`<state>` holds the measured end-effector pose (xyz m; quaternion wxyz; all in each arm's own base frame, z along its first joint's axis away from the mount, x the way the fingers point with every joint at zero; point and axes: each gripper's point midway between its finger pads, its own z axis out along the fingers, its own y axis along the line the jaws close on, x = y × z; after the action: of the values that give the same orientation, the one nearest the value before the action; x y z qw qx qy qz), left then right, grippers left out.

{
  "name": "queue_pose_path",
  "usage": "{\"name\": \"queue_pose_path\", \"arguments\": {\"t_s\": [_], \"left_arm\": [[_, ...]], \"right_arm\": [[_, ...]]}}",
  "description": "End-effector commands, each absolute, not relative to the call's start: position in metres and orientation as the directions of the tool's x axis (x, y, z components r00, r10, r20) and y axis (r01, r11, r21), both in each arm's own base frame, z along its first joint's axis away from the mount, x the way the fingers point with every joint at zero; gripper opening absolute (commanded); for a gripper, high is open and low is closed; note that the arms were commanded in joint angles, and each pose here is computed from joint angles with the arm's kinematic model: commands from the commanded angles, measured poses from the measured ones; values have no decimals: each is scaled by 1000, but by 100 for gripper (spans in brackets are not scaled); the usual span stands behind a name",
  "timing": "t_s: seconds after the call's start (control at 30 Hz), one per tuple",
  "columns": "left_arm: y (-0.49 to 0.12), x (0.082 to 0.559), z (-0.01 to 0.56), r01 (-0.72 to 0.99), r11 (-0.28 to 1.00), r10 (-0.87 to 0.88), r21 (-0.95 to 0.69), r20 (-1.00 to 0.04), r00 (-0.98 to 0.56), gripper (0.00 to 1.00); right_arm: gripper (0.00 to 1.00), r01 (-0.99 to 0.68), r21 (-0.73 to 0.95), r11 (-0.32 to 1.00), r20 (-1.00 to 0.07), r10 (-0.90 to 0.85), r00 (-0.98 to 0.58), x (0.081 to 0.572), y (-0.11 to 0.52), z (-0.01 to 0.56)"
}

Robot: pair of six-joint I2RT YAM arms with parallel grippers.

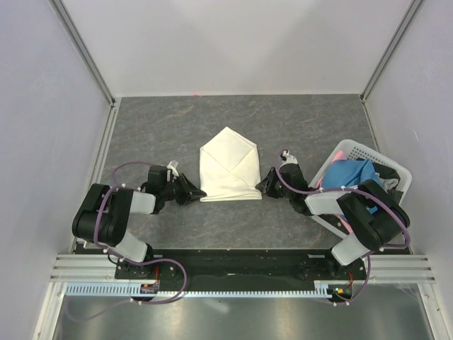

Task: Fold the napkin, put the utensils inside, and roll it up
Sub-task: Roll the napkin with the utensil

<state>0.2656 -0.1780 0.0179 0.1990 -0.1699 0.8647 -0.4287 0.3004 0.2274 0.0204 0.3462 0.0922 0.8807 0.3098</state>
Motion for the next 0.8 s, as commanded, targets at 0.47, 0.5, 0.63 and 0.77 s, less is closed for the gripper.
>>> {"name": "queue_pose_path", "arguments": {"t_s": [0.47,0.5,0.63,0.77], "left_arm": [[-195,278,51,-131,521,-406,-843,-110,-907,2],[-196,277,50,-136,520,-403,-843,-102,-910,2],[-198,279,52,-155,511,-393,-846,-69,-917,2],[-200,277,53,-174,496,-376,-850,-30,-926,2]], "right_arm": [[65,-333,34,942,-931,-91,-353,295,204,106],[66,-390,19,920,-941,-115,-318,288,222,111],[67,-533,-120,837,-949,-255,-186,272,271,122],[69,-616,-268,741,-919,-389,-68,255,314,118]]}}
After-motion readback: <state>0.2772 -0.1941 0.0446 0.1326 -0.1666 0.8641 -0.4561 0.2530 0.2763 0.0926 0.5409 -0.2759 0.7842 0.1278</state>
